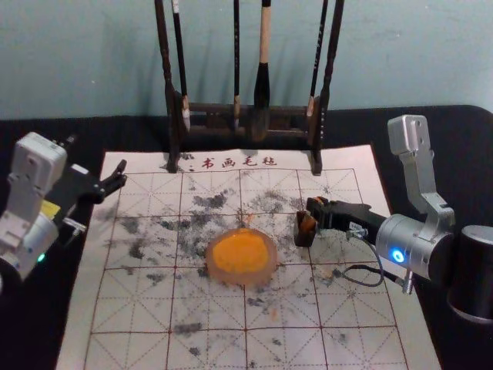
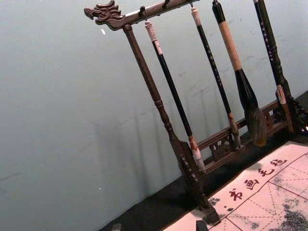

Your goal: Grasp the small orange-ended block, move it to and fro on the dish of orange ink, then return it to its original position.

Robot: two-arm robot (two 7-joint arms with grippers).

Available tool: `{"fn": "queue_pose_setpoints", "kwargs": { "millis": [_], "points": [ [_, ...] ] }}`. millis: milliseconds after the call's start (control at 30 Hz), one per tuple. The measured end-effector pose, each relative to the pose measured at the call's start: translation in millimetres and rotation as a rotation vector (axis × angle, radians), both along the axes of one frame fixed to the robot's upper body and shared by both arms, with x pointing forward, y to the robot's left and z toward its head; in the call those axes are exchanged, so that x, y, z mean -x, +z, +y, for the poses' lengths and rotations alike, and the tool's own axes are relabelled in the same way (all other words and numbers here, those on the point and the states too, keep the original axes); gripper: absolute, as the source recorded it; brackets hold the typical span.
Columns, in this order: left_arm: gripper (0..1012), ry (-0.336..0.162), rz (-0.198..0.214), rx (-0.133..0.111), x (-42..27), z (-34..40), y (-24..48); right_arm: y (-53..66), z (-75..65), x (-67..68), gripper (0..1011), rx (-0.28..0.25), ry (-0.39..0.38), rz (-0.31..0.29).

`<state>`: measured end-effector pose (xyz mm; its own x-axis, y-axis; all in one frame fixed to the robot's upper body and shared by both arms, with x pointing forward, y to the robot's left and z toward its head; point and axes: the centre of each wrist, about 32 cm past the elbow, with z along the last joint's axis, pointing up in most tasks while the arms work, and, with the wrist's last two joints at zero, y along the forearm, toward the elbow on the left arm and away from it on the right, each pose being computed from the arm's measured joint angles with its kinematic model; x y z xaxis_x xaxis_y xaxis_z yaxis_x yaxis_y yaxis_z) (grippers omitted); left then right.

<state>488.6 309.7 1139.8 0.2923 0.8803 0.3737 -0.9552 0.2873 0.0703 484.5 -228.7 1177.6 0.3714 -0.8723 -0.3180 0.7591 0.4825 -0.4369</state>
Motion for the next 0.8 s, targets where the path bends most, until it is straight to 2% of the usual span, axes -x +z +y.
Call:
{"fn": "queue_pose_setpoints", "kwargs": {
  "millis": [533,800],
  "points": [
    [1001,0.0,0.0,0.0,0.0,0.0,0.0,-0.1,-0.3,0.4,131,0.0,0.0,-0.002],
    [1001,0.0,0.0,0.0,0.0,0.0,0.0,5.8,-1.6,6.1,131,-0.004,0.023,-0.059]
  ]
}}
